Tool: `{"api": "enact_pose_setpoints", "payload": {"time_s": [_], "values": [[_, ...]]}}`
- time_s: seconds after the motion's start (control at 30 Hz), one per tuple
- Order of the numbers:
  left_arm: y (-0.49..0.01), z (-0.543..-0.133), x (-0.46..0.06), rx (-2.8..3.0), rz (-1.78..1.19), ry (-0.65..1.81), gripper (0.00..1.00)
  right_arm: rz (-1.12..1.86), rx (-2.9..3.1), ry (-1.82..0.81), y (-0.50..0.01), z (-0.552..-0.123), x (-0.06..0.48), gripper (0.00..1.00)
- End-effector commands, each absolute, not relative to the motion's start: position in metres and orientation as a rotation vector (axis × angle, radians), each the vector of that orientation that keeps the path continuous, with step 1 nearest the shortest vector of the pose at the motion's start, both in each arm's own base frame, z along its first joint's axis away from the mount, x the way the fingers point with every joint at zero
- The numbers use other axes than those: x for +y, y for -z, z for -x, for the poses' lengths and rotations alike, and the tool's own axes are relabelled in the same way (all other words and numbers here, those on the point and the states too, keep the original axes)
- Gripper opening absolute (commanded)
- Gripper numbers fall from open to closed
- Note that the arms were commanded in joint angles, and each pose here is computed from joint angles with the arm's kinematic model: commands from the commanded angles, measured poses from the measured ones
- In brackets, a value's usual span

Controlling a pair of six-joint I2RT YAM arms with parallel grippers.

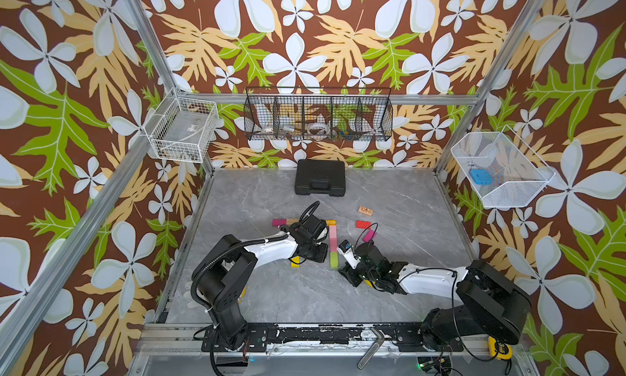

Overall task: Assemble the number 7 with building blocks
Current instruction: Adjust the building block at the center of the board.

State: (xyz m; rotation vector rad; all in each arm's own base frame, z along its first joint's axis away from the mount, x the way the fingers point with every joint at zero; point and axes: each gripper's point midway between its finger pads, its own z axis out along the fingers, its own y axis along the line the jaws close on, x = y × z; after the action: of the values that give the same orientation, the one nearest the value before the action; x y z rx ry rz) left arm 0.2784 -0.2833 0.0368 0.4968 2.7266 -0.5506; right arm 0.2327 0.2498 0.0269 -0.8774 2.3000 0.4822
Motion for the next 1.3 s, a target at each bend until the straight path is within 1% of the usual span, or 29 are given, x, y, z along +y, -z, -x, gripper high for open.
{"api": "enact_pose_setpoints", "payload": {"time_s": [0.0,1.27], "values": [[-0.035,-0.276,-0.284,2.737,-0.525,0.546,0.32,0.881,2.292,-0.486,-0.028,-0.233,0.251,0.43],[-0.023,-0.266,-0.293,2.773,-0.621,0.502,0.3,0.873,2.294,-0.476,-0.027,-0.235,0.25,0.42]]}}
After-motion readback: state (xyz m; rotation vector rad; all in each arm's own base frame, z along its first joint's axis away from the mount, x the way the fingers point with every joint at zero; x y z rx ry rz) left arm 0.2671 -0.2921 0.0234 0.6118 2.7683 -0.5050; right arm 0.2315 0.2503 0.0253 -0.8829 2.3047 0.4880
